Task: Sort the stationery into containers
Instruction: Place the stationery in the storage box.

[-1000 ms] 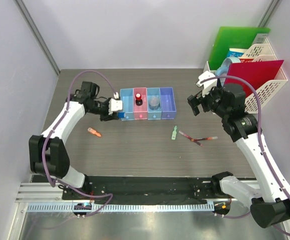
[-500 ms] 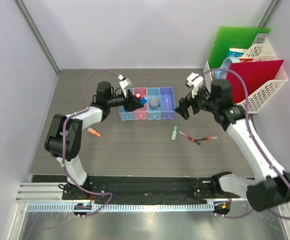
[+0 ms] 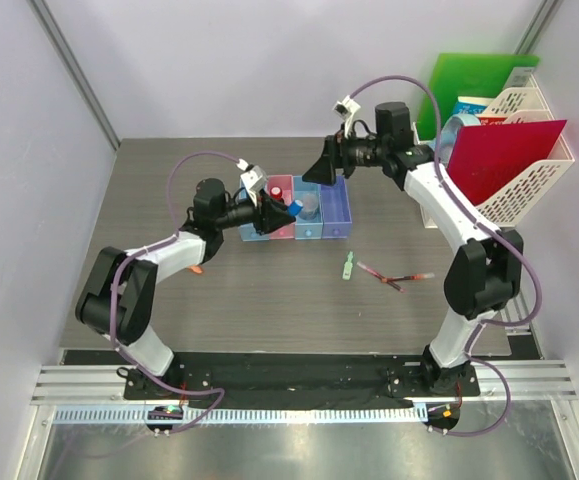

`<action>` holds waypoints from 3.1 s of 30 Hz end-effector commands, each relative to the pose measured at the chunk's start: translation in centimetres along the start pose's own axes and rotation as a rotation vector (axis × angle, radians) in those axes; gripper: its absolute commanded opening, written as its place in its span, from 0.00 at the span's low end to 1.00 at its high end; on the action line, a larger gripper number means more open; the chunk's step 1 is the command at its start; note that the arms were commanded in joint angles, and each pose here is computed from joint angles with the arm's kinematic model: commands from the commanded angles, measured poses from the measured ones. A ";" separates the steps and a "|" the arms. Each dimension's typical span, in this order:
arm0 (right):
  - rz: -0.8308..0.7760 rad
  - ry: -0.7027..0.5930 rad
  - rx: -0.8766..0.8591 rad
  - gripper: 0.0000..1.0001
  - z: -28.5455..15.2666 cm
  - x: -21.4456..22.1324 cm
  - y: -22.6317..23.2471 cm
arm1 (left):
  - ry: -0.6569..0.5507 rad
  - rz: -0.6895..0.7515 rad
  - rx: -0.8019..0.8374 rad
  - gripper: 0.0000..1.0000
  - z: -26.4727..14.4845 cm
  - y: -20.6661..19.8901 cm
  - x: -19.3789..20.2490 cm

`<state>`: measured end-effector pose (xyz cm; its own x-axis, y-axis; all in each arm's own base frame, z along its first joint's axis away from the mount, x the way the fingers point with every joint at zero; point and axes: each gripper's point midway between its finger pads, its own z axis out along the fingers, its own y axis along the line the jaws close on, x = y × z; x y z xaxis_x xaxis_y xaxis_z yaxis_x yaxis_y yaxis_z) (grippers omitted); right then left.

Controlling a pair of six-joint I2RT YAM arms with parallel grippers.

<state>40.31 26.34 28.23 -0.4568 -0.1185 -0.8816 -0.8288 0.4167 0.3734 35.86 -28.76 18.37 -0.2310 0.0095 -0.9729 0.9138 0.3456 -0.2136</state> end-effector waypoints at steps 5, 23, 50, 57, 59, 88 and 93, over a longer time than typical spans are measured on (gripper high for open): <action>0.036 0.053 -0.115 0.80 4.6 2.1 2.7 | -0.109 0.109 -0.029 0.00 -0.9 -1.0 -4.8; -0.007 0.077 -0.059 0.34 4.1 3.8 3.2 | -0.072 0.130 -0.031 0.00 -0.6 -0.4 -3.8; -0.120 0.136 0.123 0.04 7.5 3.3 -0.3 | 0.109 0.217 -0.218 1.00 -5.8 -1.4 -4.3; -0.226 0.223 0.260 0.04 10.8 4.8 -4.1 | 0.354 0.266 -0.514 1.00 -13.3 2.2 1.0; -0.249 0.234 0.291 0.04 11.3 4.9 -4.9 | 0.391 0.246 -0.569 1.00 -15.2 3.2 2.2; -0.382 0.451 0.345 0.24 14.0 12.8 -6.2 | 0.716 0.122 -0.714 1.00 -24.7 7.5 11.7; -0.385 0.452 0.344 0.38 14.0 12.7 -6.1 | 0.698 0.156 -0.682 1.00 -24.6 7.3 11.0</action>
<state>43.64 34.43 9.53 -0.3369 -0.6536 -0.6777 -0.8443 0.5283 -0.0898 31.57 -3.09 7.37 -0.5159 0.5553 -0.6523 0.5897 0.7825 0.1998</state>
